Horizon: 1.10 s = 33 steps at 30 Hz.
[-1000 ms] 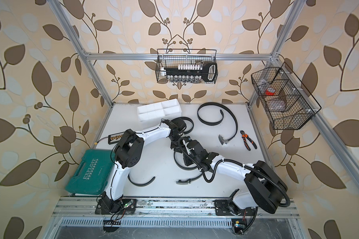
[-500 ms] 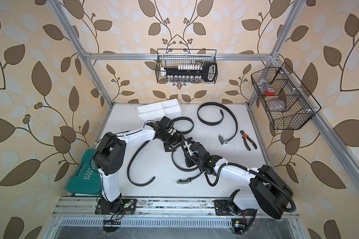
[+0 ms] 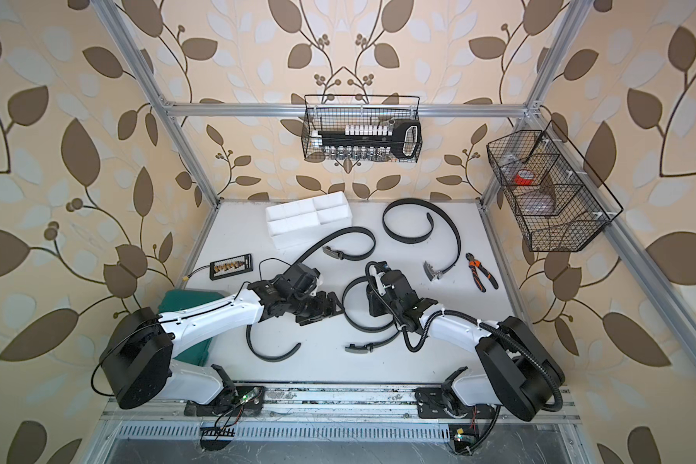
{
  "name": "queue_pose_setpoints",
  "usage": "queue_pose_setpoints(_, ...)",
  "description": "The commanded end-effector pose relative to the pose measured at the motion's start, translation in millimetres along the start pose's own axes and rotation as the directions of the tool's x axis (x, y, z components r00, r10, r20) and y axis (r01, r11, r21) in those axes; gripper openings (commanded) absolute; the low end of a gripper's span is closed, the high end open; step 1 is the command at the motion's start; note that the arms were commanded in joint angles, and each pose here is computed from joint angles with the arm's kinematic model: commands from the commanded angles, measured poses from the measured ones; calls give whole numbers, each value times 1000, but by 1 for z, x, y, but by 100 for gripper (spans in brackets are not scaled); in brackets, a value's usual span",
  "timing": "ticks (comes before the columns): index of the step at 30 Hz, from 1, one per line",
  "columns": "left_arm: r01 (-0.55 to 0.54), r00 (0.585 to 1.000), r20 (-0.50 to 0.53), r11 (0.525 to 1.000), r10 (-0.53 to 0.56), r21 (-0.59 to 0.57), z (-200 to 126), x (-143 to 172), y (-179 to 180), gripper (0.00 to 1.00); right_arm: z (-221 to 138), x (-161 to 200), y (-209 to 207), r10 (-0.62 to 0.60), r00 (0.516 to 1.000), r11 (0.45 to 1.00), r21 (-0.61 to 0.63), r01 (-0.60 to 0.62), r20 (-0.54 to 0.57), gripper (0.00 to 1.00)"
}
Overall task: Place the belts into the storage roll
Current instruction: Roll the belt at the center of the board.
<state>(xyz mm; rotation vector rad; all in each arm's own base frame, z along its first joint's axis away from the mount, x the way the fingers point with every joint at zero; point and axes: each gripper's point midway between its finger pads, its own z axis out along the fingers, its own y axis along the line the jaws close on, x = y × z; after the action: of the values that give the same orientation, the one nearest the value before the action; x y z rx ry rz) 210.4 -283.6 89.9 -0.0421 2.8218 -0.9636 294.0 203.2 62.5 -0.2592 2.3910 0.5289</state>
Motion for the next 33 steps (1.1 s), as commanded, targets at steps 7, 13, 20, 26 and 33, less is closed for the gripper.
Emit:
queue_pose_setpoints(7,-334,942,26,942,334,12,49,21,-31,79,14,10,-13,107,989,994,12,-107,-103,0)
queue_pose_setpoints(13,-466,883,-36,883,468,54,67,40,-52,73,14,15,-22,142,982,990,20,-140,-121,0)
queue_pose_setpoints(20,-510,852,-55,850,520,131,79,58,-67,71,12,17,-28,161,979,987,22,-159,-126,0)
queue_pose_setpoints(26,-606,783,-124,792,610,73,97,73,-68,70,12,18,-30,173,977,985,20,-172,-123,0)
queue_pose_setpoints(33,-657,750,-144,751,645,-60,110,73,-56,51,11,19,-35,202,972,979,30,-200,-123,0)
